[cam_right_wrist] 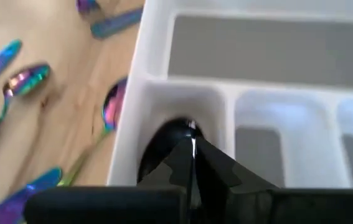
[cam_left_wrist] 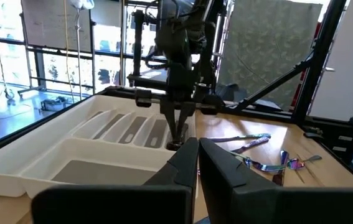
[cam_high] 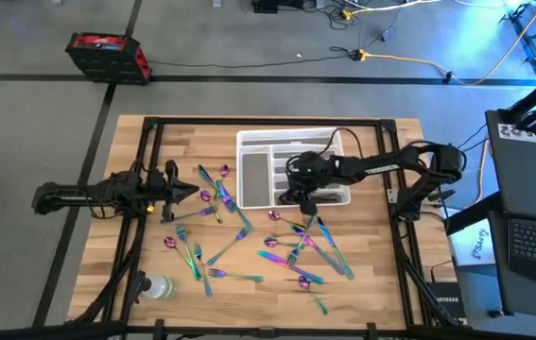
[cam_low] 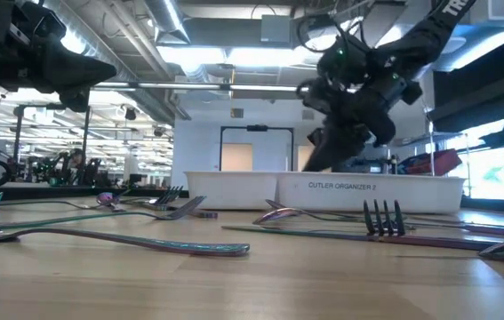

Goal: Sort silverware
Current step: Put the blue fork into the tray organizer

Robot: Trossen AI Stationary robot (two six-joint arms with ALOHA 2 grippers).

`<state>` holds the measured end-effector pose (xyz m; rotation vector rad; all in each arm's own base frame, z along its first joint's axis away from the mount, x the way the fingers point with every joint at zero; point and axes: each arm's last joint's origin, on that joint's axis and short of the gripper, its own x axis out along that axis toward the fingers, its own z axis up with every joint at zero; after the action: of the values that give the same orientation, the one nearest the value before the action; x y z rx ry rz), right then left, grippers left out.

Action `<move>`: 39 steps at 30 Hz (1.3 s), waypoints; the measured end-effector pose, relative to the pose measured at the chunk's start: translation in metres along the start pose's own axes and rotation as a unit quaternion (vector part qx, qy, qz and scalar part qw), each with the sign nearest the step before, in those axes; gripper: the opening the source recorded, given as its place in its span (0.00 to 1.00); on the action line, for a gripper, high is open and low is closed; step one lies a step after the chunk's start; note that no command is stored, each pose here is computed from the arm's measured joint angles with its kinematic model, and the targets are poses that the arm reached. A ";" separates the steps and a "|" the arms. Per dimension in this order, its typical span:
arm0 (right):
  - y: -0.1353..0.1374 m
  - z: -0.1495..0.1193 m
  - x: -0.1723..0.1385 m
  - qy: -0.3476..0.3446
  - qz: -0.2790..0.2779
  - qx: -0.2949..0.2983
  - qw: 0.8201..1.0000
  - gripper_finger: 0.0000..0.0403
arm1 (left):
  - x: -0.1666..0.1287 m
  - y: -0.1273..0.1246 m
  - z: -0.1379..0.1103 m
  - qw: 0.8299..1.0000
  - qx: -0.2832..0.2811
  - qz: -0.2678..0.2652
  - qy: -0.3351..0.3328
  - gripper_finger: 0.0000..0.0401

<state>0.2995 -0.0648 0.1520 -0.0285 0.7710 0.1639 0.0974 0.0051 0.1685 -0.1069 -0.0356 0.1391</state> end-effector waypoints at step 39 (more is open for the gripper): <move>0.035 0.089 -0.019 -0.184 0.087 -0.029 0.979 0.00 | 0.000 0.000 0.000 1.000 0.000 0.000 0.000 0.00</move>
<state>0.3421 -0.0250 0.2301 0.0144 0.3986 0.3469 0.0974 0.0051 0.1685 -0.1068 -0.0358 0.1392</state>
